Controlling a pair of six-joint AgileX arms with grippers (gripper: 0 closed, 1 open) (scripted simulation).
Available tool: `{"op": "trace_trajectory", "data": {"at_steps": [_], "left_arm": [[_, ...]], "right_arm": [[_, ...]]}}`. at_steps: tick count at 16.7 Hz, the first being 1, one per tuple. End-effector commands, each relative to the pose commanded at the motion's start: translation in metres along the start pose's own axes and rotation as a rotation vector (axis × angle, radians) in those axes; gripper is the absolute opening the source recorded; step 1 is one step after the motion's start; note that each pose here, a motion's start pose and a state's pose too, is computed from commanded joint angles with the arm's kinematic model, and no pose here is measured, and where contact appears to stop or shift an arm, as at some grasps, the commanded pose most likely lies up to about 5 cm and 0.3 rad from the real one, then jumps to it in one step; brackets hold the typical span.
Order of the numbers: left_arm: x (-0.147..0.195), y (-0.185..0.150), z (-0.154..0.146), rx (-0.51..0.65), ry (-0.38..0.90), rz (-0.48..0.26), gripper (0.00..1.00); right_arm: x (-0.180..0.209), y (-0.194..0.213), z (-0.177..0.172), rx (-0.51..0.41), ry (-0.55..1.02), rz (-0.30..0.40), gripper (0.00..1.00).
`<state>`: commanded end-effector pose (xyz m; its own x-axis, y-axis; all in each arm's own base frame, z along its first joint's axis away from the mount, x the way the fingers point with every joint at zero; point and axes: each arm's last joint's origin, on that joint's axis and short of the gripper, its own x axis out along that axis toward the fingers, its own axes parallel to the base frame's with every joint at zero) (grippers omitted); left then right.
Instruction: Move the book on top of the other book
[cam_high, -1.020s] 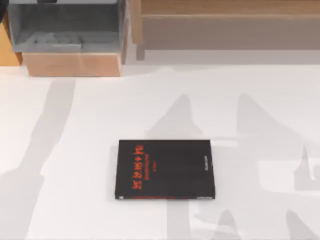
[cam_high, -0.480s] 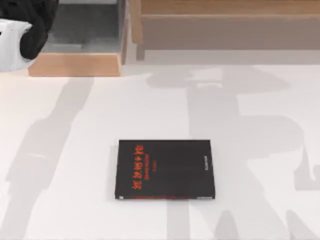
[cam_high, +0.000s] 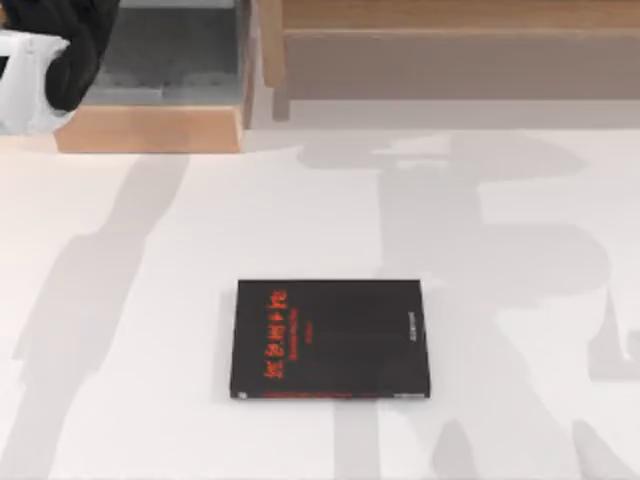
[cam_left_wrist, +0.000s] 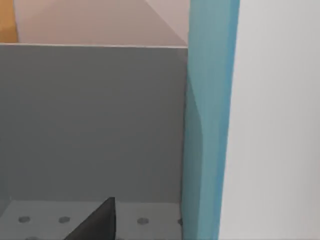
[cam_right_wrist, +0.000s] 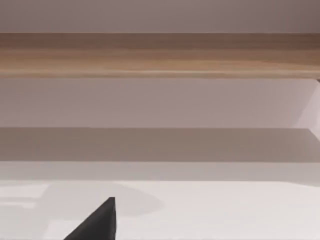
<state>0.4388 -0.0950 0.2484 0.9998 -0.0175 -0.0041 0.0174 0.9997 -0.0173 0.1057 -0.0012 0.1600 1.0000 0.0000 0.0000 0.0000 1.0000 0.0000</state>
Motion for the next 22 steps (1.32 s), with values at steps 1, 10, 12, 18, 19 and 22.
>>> {"op": "trace_trajectory", "data": {"at_steps": [1,10,12,18,19,22], "left_arm": [[0.004,0.0,0.0,0.0,0.0,0.0,1.0],[0.024,-0.001,-0.001,0.0,0.0,0.0,1.0],[0.024,-0.001,-0.001,0.0,0.0,0.0,0.85],[0.024,-0.001,-0.001,0.0,0.0,0.0,0.4],[0.024,-0.001,-0.001,0.0,0.0,0.0,0.32],[0.024,-0.001,-0.001,0.0,0.0,0.0,0.1]], "right_arm": [[0.0,0.0,0.0,0.0,0.0,0.0,1.0],[0.0,0.0,0.0,0.0,0.0,0.0,1.0],[0.0,0.0,0.0,0.0,0.0,0.0,1.0],[0.0,0.0,0.0,0.0,0.0,0.0,1.0],[0.0,0.0,0.0,0.0,0.0,0.0,1.0],[0.0,0.0,0.0,0.0,0.0,0.0,1.0]]}}
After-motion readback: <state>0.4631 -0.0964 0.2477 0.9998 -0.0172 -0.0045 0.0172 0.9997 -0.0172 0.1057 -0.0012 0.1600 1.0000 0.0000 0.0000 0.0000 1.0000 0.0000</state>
